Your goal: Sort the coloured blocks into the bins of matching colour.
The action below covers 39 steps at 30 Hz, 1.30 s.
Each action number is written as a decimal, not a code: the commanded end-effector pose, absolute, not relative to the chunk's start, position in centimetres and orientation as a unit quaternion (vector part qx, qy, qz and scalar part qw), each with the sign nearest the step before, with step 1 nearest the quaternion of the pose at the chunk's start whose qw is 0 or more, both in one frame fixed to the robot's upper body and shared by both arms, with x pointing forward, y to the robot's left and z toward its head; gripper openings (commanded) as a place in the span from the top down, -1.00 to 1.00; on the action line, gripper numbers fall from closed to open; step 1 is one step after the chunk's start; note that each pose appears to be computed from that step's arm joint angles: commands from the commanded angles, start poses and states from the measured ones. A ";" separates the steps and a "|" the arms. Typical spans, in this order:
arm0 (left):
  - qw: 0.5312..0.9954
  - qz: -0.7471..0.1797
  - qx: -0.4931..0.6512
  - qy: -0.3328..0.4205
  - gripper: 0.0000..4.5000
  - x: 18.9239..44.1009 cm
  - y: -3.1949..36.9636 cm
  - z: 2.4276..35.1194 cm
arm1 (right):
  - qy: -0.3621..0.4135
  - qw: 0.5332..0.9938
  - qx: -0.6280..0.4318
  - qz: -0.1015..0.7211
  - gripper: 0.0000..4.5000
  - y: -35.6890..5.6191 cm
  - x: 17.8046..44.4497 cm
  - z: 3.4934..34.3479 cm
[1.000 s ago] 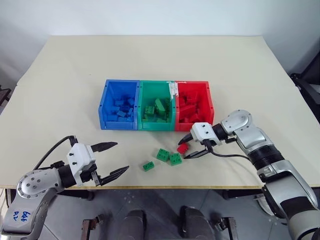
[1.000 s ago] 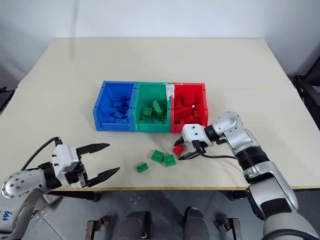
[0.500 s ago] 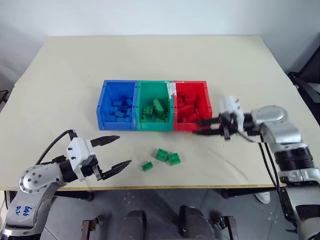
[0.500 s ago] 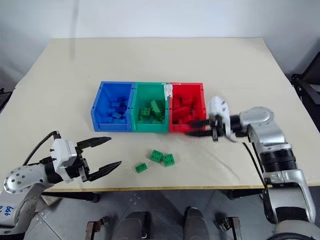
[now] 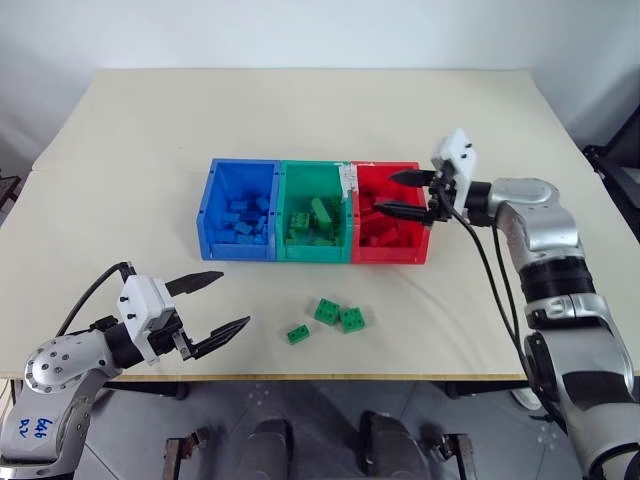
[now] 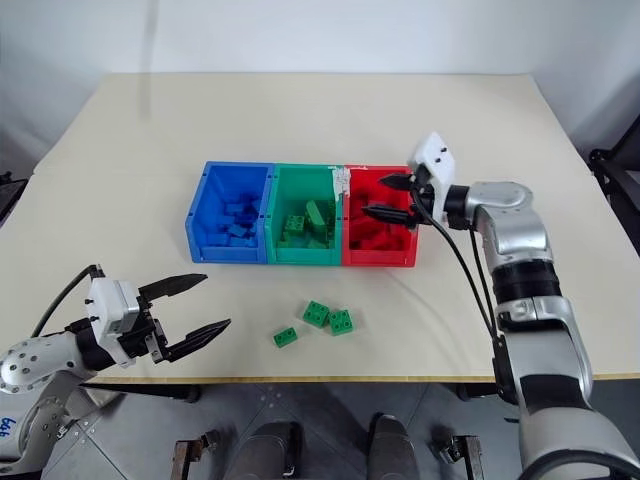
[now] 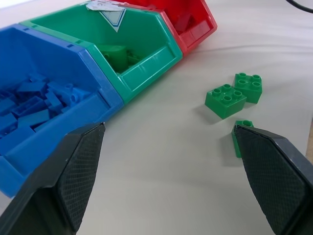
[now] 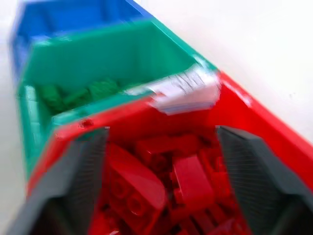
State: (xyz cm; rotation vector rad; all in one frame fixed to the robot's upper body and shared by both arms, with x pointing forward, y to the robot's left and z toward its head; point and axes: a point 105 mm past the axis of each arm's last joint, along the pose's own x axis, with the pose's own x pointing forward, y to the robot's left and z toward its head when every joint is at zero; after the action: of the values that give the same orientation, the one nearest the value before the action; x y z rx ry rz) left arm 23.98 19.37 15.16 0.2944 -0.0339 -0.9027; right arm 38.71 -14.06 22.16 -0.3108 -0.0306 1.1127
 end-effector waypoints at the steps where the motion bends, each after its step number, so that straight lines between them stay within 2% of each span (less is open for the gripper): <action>1: 0.888 -0.437 0.145 -0.017 -1.00 24.0 19.6 15.3 | -0.075 0.812 -0.174 0.552 -0.99 -15.9 35.7 23.8; 3: 0.885 -0.442 0.143 -0.017 -1.00 24.3 19.6 15.3 | -0.063 0.803 -0.194 0.559 -0.99 -17.3 33.9 22.4; 6: 0.880 -0.452 0.145 -0.022 -1.00 24.7 19.2 15.4 | 0.002 0.770 -0.218 0.600 -0.99 -19.6 30.5 19.3; 7: 0.875 -0.462 0.144 -0.025 -1.00 24.9 18.7 15.4 | 0.026 0.774 -0.210 0.597 -0.99 -20.8 29.9 18.3; 10: 0.860 -0.491 0.135 -0.033 -1.00 25.3 16.9 15.3 | 0.034 0.812 -0.198 0.548 -0.99 -23.8 29.5 17.0; 15: 0.832 -0.532 0.150 -0.050 -1.00 26.0 14.2 15.1 | 0.040 0.826 -0.226 0.515 -0.99 -26.0 28.5 15.8; 22: 0.830 -0.531 0.163 -0.042 -1.00 26.9 15.1 15.0 | 0.033 0.783 -0.214 0.584 -0.99 -20.8 27.3 15.3; 26: 0.840 -0.514 0.170 -0.030 -1.00 26.1 17.1 15.0 | 0.076 0.739 -0.210 0.636 -0.99 -16.1 27.4 15.4; 32: 0.861 -0.475 0.183 -0.017 -1.00 24.9 19.6 14.6 | 0.105 0.697 -0.227 0.672 -0.99 -11.8 27.3 14.6; 39: 0.871 -0.458 0.178 -0.011 -1.00 23.4 19.8 14.4 | 0.102 0.706 -0.247 0.656 -0.99 -9.0 28.1 12.0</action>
State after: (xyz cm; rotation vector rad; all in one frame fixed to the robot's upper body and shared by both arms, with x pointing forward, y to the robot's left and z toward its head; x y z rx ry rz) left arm 23.89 20.06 13.23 0.3553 0.0215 -0.9593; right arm 27.63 -9.21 11.81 -0.5212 0.2680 1.4903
